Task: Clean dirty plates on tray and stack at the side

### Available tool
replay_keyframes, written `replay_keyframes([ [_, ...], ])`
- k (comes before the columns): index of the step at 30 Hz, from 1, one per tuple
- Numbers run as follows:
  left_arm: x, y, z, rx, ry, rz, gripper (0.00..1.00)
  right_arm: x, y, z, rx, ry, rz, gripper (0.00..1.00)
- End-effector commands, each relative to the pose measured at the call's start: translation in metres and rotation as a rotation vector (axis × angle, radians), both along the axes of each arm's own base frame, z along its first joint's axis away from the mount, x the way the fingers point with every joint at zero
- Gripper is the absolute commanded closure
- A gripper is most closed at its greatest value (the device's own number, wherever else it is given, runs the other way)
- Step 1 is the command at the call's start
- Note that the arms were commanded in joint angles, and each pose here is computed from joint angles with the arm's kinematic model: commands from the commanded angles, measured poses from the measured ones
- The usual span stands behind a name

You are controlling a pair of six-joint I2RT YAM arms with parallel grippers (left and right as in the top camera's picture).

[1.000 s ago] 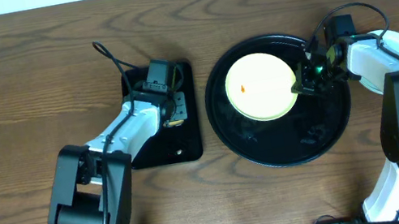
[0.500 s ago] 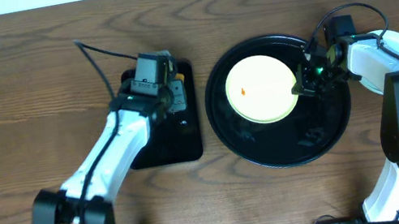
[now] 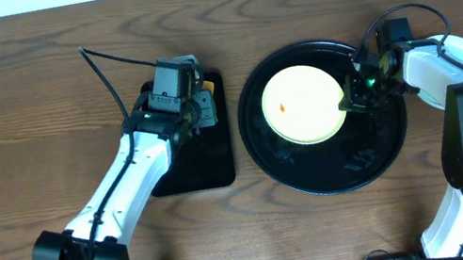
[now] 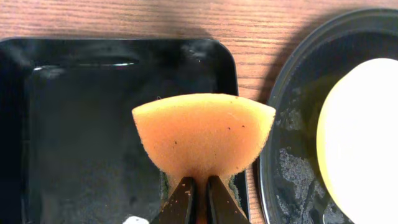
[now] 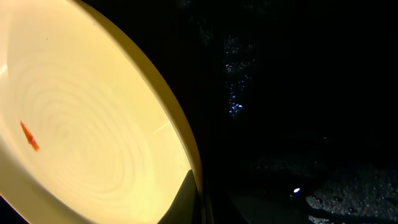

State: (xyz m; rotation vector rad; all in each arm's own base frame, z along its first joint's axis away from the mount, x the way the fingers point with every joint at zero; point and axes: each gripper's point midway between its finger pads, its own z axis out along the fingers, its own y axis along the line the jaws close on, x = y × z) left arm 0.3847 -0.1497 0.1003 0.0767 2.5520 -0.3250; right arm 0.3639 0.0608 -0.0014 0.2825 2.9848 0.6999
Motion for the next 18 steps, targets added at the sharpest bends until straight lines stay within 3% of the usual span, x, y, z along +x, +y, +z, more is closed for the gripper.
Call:
replay_keyframes([
  [1,-0.007,-0.001,-0.021,-0.001,0.062,0.011,0.92,-0.021,-0.004,-0.022,-0.079,0.073,0.039,0.99],
  [13,-0.023,-0.026,-0.081,0.045,0.189,-0.058,0.93,-0.021,-0.004,-0.022,-0.079,0.073,0.038,0.99],
  [18,-0.02,-0.04,-0.077,0.026,0.158,-0.087,0.93,-0.021,-0.004,-0.022,-0.079,0.073,0.038,0.99],
])
